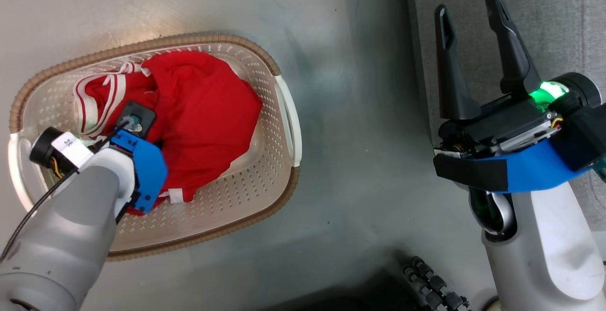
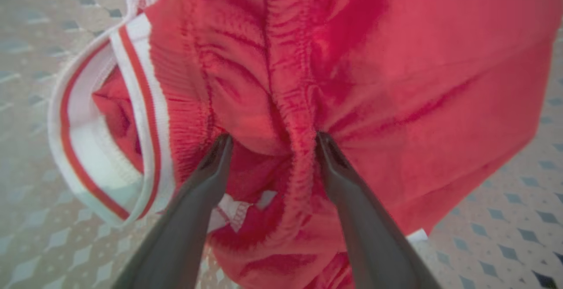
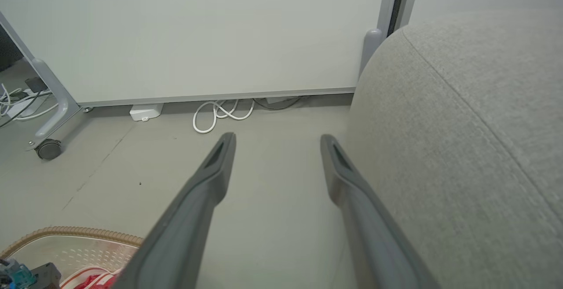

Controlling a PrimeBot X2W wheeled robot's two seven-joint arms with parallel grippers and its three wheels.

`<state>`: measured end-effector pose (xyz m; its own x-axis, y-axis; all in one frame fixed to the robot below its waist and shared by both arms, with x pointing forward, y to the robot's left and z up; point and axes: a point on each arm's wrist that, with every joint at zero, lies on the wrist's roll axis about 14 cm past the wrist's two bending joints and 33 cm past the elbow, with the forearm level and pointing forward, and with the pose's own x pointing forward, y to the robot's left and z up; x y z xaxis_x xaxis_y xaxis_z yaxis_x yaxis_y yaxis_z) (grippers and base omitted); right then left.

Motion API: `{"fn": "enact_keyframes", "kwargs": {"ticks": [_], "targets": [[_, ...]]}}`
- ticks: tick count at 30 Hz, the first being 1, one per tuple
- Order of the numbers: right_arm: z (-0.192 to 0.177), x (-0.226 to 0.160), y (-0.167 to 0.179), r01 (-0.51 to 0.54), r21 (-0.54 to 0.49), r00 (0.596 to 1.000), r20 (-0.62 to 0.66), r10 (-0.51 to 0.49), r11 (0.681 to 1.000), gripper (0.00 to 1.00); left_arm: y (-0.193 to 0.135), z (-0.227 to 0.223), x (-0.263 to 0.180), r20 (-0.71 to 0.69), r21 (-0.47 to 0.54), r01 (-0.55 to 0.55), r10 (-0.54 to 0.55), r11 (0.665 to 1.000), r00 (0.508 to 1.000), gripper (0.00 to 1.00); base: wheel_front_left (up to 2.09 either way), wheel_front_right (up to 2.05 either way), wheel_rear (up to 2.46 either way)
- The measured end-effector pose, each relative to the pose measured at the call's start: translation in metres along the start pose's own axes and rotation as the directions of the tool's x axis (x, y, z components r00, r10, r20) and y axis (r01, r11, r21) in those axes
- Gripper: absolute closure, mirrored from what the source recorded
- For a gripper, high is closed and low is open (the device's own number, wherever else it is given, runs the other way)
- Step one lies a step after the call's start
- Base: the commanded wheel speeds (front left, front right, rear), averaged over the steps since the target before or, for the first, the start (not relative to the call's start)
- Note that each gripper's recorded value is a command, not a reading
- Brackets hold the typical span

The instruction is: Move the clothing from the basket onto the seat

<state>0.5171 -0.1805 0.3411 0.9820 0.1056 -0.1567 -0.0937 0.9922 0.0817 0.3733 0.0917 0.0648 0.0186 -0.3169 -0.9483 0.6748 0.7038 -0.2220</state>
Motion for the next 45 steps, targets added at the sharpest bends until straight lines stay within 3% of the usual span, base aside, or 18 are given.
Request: {"fn": "enact_keyframes", "kwargs": {"ticks": [3,8,9,10,11,16,22,33,38,45], "targets": [[-0.005,0.001,0.0,-0.002,0.003,1.0,-0.007,0.002,1.0,0.0,-0.016,0.002,0.007,0.002,-0.081,0.042,-0.042,0.996,0.999,0.0,0.0,0.0,0.0],[-0.009,0.003,0.001,-0.004,0.007,1.0,-0.011,0.004,1.0,0.0,-0.033,0.002,0.008,-0.006,-0.041,0.094,-0.095,0.995,0.996,0.0,0.0,0.0,0.0],[-0.009,0.003,0.002,-0.004,0.009,1.0,-0.009,0.004,1.0,0.0,-0.034,0.002,0.008,-0.005,-0.038,0.098,-0.099,0.994,0.995,0.26,0.0,0.0,0.0],[-0.008,0.004,0.002,-0.004,0.013,1.0,-0.007,0.004,1.0,0.0,-0.035,0.003,0.008,-0.002,-0.032,0.104,-0.105,0.994,0.995,0.75,0.0,0.0,0.0],[-0.006,0.004,0.002,-0.005,0.017,1.0,-0.002,0.005,1.0,0.0,-0.038,0.005,0.007,0.005,-0.02,0.112,-0.112,0.993,0.994,1.0,0.0,0.0,0.0],[0.002,0.005,0.003,-0.006,0.019,1.0,0.014,0.006,1.0,0.0,-0.046,0.014,0.001,0.038,0.002,0.137,-0.137,0.991,0.99,1.0,0.0,0.0,0.0],[0.017,0.005,0.007,-0.011,0.024,0.999,0.045,0.01,1.0,0.0,-0.057,0.049,-0.022,0.202,-0.003,0.152,-0.148,0.988,0.968,1.0,0.0,0.0,0.0],[0.054,-0.012,0.021,-0.029,0.017,0.995,0.096,0.027,0.999,0.0,-0.068,0.105,-0.091,0.499,-0.084,0.14,-0.08,0.987,0.863,1.0,0.0,0.0,0.0],[0.072,-0.023,0.03,-0.043,0.01,0.992,0.123,0.041,0.999,0.0,-0.062,0.13,-0.13,0.594,-0.114,0.111,-0.022,0.987,0.804,1.0,0.0,0.0,0.0],[0.1,-0.04,0.043,-0.067,0.002,0.983,0.171,0.065,0.998,0.0,-0.052,0.182,-0.209,0.769,-0.106,0.053,0.048,0.993,0.638,1.0,0.0,0.0,0.0]]}}
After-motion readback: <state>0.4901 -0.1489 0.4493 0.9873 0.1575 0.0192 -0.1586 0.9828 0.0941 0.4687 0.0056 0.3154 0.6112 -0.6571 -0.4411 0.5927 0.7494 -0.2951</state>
